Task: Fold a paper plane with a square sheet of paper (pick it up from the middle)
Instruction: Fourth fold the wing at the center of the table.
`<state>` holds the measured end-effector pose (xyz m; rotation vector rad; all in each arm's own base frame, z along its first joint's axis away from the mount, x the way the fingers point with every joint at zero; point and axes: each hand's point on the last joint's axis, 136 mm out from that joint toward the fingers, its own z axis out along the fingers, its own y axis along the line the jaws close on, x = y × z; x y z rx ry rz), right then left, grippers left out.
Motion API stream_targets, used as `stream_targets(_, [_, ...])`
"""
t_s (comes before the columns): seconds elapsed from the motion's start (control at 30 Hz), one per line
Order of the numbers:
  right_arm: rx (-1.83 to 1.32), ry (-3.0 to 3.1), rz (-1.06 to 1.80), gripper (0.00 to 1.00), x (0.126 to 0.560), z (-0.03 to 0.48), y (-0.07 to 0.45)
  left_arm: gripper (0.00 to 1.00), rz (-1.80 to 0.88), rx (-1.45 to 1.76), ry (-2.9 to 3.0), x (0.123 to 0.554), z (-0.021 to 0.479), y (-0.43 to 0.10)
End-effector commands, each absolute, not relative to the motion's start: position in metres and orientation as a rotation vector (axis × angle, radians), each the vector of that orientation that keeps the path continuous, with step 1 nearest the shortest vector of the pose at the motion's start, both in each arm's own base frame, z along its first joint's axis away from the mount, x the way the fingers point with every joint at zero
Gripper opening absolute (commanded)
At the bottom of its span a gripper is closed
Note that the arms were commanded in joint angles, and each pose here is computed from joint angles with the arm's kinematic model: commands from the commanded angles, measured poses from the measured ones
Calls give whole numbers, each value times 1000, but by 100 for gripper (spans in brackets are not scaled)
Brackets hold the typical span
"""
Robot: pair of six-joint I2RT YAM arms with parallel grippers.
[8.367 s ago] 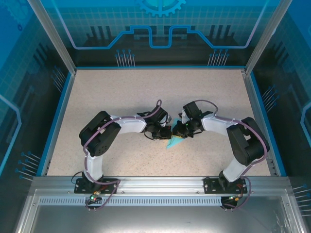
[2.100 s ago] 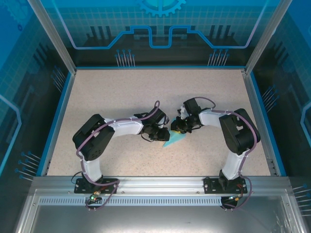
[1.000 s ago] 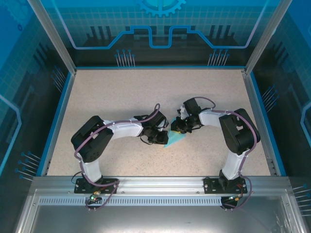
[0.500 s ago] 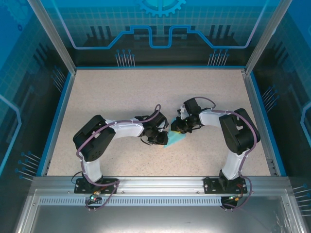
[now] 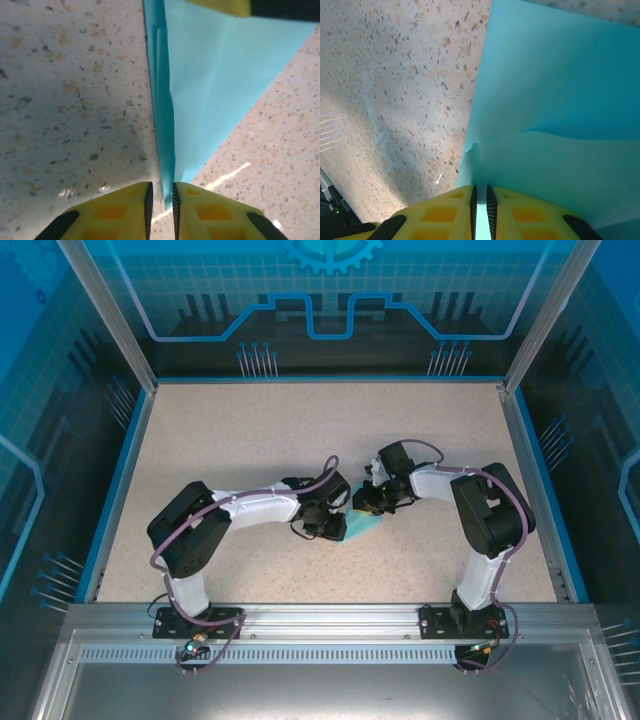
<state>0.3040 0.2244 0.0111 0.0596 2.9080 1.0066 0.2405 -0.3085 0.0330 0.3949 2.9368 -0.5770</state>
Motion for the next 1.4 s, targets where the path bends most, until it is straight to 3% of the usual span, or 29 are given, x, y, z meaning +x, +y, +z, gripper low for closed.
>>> stream_targets(0.0, [125, 3017, 869, 17, 291, -20, 202, 23, -578, 410, 2871, 250, 63, -312])
stream_targets(0.33, [120, 3021, 884, 17, 290, -19, 203, 15, -775, 422, 2862, 246, 49, -338])
stream_targets(1.37, [131, 3022, 865, 17, 293, -18, 193, 9, -608, 377, 3043, 210, -23, -292])
